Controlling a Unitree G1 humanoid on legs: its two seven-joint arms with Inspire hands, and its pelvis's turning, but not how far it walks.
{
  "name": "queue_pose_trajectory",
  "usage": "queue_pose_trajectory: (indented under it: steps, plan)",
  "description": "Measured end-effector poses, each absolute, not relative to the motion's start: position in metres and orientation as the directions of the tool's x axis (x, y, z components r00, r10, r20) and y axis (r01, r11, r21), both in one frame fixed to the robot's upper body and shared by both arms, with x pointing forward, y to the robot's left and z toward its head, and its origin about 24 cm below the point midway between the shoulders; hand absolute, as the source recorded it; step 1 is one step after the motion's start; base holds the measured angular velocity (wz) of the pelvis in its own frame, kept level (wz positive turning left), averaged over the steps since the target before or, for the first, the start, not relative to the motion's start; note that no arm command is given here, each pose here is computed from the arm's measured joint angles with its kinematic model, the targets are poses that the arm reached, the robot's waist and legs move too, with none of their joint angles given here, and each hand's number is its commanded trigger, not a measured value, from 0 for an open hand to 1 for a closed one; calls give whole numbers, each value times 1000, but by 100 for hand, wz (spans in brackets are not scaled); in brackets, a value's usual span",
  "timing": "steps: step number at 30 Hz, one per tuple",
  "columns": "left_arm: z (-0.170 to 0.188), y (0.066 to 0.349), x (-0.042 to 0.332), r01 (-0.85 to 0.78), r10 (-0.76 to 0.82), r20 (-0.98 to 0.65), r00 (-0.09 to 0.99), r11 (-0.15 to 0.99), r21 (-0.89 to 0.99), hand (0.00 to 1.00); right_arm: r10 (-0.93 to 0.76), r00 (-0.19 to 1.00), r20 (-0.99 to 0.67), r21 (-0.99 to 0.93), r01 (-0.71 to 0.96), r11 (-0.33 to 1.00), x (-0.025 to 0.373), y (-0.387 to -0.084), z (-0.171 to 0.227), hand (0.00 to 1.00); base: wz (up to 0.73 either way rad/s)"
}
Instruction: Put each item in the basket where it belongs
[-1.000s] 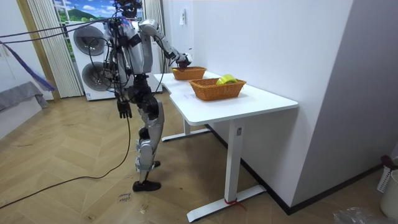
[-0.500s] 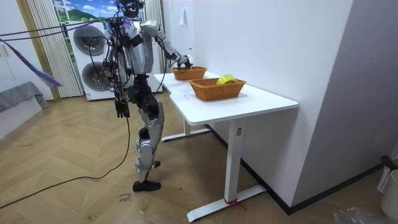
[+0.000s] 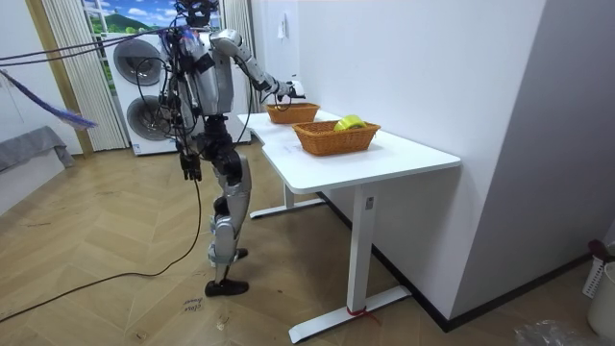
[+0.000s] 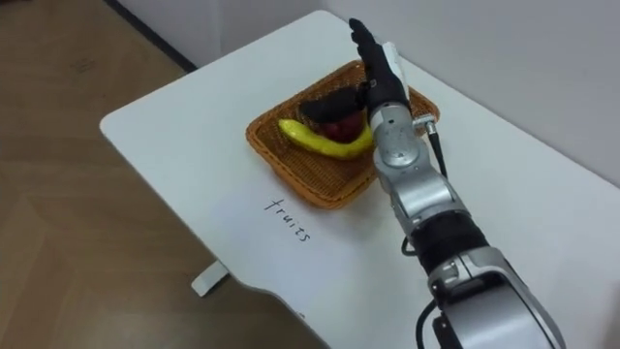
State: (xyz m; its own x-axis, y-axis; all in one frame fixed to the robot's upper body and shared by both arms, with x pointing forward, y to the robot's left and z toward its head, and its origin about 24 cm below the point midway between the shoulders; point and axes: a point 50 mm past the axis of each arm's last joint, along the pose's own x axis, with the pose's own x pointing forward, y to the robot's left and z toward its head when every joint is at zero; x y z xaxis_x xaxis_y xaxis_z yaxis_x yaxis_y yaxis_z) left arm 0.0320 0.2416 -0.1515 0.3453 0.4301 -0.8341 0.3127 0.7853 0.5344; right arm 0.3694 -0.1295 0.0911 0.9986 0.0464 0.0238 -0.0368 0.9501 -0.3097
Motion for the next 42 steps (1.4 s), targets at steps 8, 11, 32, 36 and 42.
queue_pose_trajectory:
  steps: [8, 11, 32, 36, 42]
  plan:
    - [-147, 241, 57, 289, 424, -808, 409, 780, 555, 0, 71, 981, 182, -259, -22, 966, 367, -119, 128, 0, -13]
    - [-146, 240, 66, 280, 422, -798, 430, 778, 562, 0, 37, 970, 239, -217, 16, 976, 366, -125, 142, 0, -27]
    - [-149, 227, 76, 127, 408, -799, 442, 853, 506, 0, -365, 768, 526, 120, 358, 926, 305, -212, 201, 0, -36]
    - [-151, 227, 73, 103, 406, -805, 434, 865, 491, 0, -509, 703, 497, 169, 497, 851, 284, -245, 190, 0, -20]
    - [-151, 229, 63, 60, 425, -794, 436, 866, 496, 0, -696, 592, 406, 199, 686, 700, 240, -291, 161, 0, -20]
